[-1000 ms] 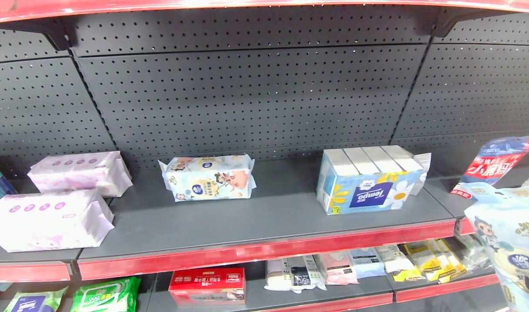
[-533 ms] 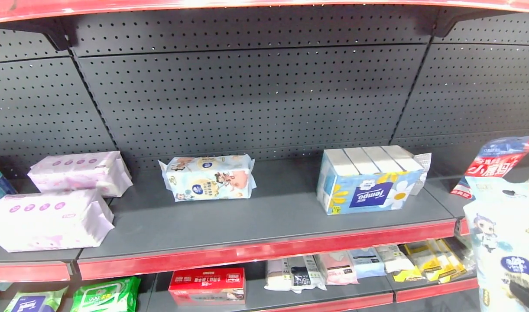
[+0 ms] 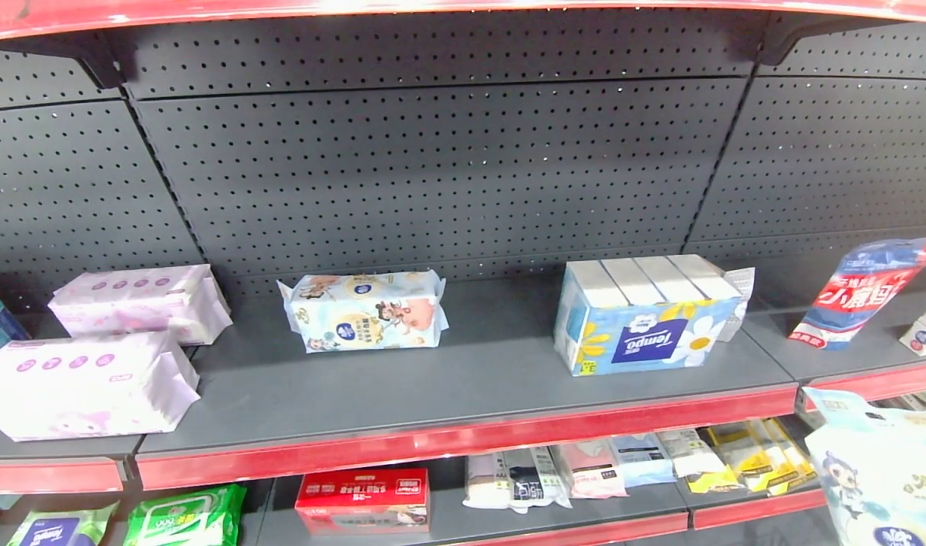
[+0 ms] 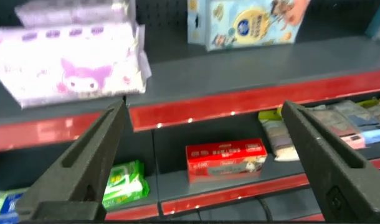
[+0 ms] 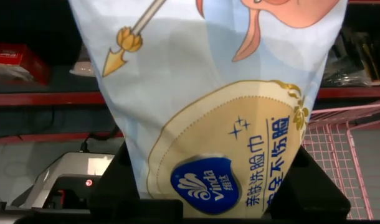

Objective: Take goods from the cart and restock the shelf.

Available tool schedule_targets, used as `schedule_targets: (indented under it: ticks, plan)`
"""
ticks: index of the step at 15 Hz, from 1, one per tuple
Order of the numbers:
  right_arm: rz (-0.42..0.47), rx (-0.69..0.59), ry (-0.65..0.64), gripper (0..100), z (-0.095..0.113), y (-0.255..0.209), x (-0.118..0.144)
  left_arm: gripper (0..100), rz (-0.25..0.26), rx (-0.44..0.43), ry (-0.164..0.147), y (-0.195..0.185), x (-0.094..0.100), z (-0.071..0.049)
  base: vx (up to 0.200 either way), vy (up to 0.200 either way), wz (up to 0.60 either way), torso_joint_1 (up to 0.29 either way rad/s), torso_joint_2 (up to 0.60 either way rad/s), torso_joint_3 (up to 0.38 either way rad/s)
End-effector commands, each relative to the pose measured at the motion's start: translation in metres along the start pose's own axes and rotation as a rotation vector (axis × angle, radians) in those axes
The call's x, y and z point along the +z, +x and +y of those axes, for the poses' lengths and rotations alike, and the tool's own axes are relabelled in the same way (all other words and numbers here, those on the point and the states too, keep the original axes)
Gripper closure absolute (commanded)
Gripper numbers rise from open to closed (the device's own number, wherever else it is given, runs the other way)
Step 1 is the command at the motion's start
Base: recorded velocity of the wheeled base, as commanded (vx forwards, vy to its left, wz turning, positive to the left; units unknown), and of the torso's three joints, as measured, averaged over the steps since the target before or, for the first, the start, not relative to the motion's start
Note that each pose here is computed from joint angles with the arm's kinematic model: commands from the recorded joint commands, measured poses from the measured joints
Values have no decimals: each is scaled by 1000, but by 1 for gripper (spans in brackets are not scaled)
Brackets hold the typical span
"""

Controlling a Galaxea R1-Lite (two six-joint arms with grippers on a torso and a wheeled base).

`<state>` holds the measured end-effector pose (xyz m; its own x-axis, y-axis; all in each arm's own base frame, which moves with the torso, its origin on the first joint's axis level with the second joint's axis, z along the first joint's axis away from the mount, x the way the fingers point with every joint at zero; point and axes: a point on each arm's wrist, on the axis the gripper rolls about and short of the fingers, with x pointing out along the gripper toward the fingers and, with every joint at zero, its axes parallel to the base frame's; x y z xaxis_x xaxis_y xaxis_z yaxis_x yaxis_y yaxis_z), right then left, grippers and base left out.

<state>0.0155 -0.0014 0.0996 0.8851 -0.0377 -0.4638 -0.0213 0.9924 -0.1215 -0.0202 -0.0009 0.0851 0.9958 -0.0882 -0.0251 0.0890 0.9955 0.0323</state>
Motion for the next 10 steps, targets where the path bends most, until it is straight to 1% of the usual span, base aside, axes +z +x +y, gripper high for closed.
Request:
schedule_targets:
  ticks: [1, 2, 3, 4, 5, 6, 7, 9, 10]
  plan:
    - [3, 2, -4, 100, -1, 1, 14, 0, 33, -60, -78, 29, 104, 4, 0, 0, 0, 0, 0, 0]
    - [-6, 4, -5, 100, -1, 0, 16, 0, 39, -58, -112, 47, 131, 6, 0, 0, 0, 0, 0, 0]
    - [-18, 6, -4, 100, -1, -1, 18, 0, 69, -36, -109, 73, 145, 8, 0, 0, 0, 0, 0, 0]
    - [-58, 1, 2, 100, -2, -6, 23, 0, 71, 50, -71, 111, 147, 14, 0, 0, 0, 0, 0, 0]
    - [-74, -2, 11, 100, -3, -7, 28, 0, 94, 56, -31, 136, 141, 16, 0, 0, 0, 0, 0, 0]
    - [-77, 0, 12, 100, -3, -8, 28, 0, 94, 54, -29, 139, 141, 16, 0, 0, 0, 0, 0, 0]
    - [-88, 12, 1, 100, -3, -9, 30, 0, 123, 32, -9, 170, 135, 17, 0, 0, 0, 0, 0, 0]
    - [-99, 14, -5, 100, -3, -10, 34, 0, 231, -102, 64, 197, 120, 19, 0, 0, 0, 0, 0, 0]
    - [-102, 15, -7, 100, -3, -11, 35, 0, 281, -154, 86, 208, 111, 22, 0, 0, 0, 0, 0, 0]
